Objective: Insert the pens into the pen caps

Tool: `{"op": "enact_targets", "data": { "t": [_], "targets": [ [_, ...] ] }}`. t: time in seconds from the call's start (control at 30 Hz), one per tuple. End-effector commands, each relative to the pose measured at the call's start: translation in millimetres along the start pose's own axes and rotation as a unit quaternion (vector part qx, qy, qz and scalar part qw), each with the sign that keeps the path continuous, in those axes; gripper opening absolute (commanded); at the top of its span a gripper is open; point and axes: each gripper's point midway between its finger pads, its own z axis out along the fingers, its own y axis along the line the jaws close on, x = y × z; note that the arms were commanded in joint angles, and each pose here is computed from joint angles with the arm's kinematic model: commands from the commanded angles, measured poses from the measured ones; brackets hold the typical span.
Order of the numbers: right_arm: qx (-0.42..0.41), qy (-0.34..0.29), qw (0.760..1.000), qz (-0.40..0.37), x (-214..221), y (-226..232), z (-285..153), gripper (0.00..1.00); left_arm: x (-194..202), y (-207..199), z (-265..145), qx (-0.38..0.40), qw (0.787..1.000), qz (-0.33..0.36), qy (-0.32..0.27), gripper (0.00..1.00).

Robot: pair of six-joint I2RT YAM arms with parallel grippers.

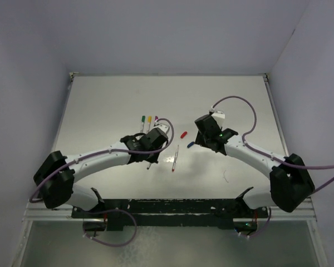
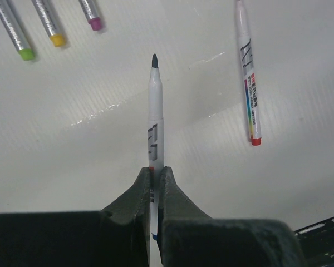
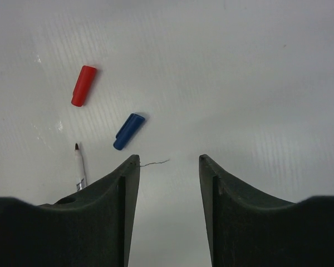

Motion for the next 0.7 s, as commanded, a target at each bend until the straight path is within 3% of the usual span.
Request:
{"op": "enact_targets", "data": {
  "t": [0.0, 0.37, 0.67],
  "targets": [
    [-0.034, 0.012, 0.999, 0.025, -9, 32, 9, 0.51, -2, 16, -19, -0.02, 0.999, -0.023, -0.012, 0.0],
    [-0.036, 0.032, 0.998, 0.041, -12, 60, 30, 0.58, 5, 37, -32, -0.037, 0.997, -0.05, -0.036, 0.0],
    [-0.002, 0.047, 0.998, 0.046, 0, 59, 40, 0.57, 6, 42, -37, -0.037, 0.997, -0.049, -0.048, 0.0]
  ]
}}
